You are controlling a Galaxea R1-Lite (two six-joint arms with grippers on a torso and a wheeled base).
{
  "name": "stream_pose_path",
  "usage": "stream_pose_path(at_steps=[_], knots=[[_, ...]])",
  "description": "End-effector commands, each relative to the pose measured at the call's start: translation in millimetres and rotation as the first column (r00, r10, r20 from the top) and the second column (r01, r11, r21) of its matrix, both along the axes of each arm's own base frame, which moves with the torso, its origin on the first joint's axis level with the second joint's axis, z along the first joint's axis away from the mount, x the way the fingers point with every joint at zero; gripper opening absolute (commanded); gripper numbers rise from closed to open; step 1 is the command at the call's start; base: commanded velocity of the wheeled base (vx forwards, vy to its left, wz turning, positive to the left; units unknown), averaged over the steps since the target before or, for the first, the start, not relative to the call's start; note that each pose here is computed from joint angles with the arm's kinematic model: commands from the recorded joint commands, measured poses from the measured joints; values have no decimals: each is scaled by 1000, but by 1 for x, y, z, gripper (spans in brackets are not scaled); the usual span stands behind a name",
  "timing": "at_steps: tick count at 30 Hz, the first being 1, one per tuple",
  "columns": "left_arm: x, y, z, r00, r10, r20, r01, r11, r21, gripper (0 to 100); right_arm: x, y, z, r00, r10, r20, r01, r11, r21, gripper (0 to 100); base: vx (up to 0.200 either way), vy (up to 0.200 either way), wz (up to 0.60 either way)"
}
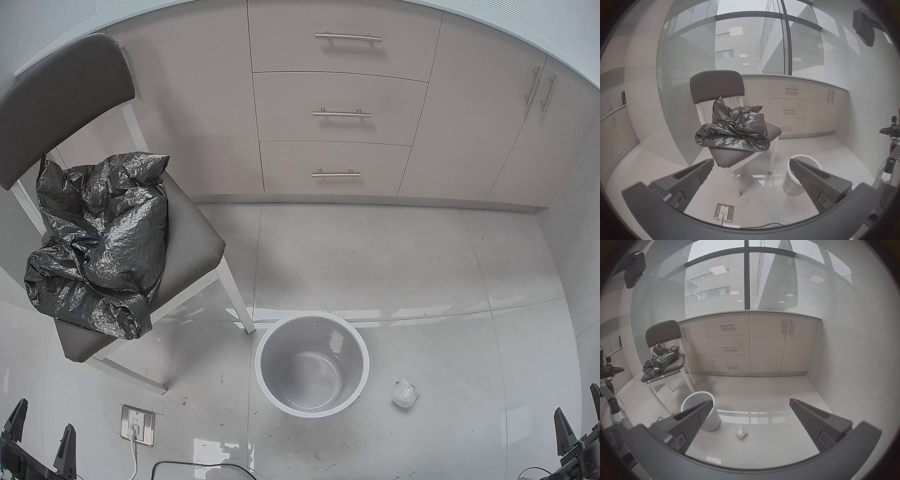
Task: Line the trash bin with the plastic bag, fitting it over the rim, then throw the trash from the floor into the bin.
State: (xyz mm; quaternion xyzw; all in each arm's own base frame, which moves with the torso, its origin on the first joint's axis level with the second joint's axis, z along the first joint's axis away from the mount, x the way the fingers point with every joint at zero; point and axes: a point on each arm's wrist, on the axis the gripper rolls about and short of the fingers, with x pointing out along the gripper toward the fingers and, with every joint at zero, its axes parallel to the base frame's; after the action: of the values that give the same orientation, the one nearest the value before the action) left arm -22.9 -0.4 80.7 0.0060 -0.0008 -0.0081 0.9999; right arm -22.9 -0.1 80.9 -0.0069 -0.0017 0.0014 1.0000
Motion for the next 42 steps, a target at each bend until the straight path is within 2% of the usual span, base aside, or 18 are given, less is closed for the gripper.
stream_pose_path(at_steps=[1,3,4,6,16,21,26,27,28,29,30,31,34,35,37,38,41,42], knots=[[-2,0,2,1000,-5,30,6,1000,-15,100,0,0,-5,1000,3,1,-3,1000,-5,100,0,0,0],[-13,0,45,988,-31,151,46,994,-95,100,0,0,-5,1000,6,3,-6,1000,-3,100,0,0,0],[-19,1,75,983,-60,176,91,981,-171,100,0,0,-5,1000,6,3,-6,1000,-3,100,0,0,0],[-18,2,88,990,-87,108,109,969,-220,100,0,0,-5,1000,5,1,-5,1000,-5,100,0,0,0],[-10,2,72,993,-118,12,118,970,-211,100,0,0,-5,1000,5,3,-5,1000,-11,100,0,0,0],[5,1,71,989,-122,-82,111,986,-122,100,0,0,-4,1000,9,4,-9,1000,-11,100,0,0,0],[8,1,63,989,-142,-46,134,982,-131,100,0,0,-5,1000,11,1,-11,1000,-8,100,0,0,0],[7,1,61,988,-148,-43,141,981,-131,100,-1,0,-1,1000,3,24,-4,1000,9,100,0,0,0],[7,1,60,988,-149,-46,142,981,-129,100,-8,0,23,992,16,122,-26,996,84,100,0,0,0],[7,1,60,988,-149,-51,142,982,-125,100,-22,-1,73,966,28,257,-88,970,228,100,0,0,0],[8,1,60,987,-152,-54,145,982,-124,100,-32,-3,118,944,51,327,-170,923,345,100,0,0,0],[9,1,60,986,-154,-63,145,982,-124,100,-32,-4,138,943,66,326,-193,906,377,100,0,0,0],[11,0,59,983,-167,-82,156,980,-127,100,-22,-4,154,959,132,249,-190,956,222,100,0,0,0],[11,0,59,982,-169,-81,158,979,-126,100,-16,-4,151,962,163,220,-204,963,178,100,0,0,0],[12,0,58,982,-165,-94,153,980,-124,100,-9,-4,148,962,198,187,-227,963,149,100,0,0,0],[16,0,57,978,-165,-128,151,983,-109,100,1,-3,147,959,246,141,-266,953,146,100,0,0,0],[26,-1,55,968,-162,-193,155,987,-52,100,16,0,152,948,297,117,-312,939,147,100,0,0,0],[30,-2,57,962,-160,-220,163,987,-3,100,29,3,155,939,328,102,-340,929,148,100,0,0,0]])
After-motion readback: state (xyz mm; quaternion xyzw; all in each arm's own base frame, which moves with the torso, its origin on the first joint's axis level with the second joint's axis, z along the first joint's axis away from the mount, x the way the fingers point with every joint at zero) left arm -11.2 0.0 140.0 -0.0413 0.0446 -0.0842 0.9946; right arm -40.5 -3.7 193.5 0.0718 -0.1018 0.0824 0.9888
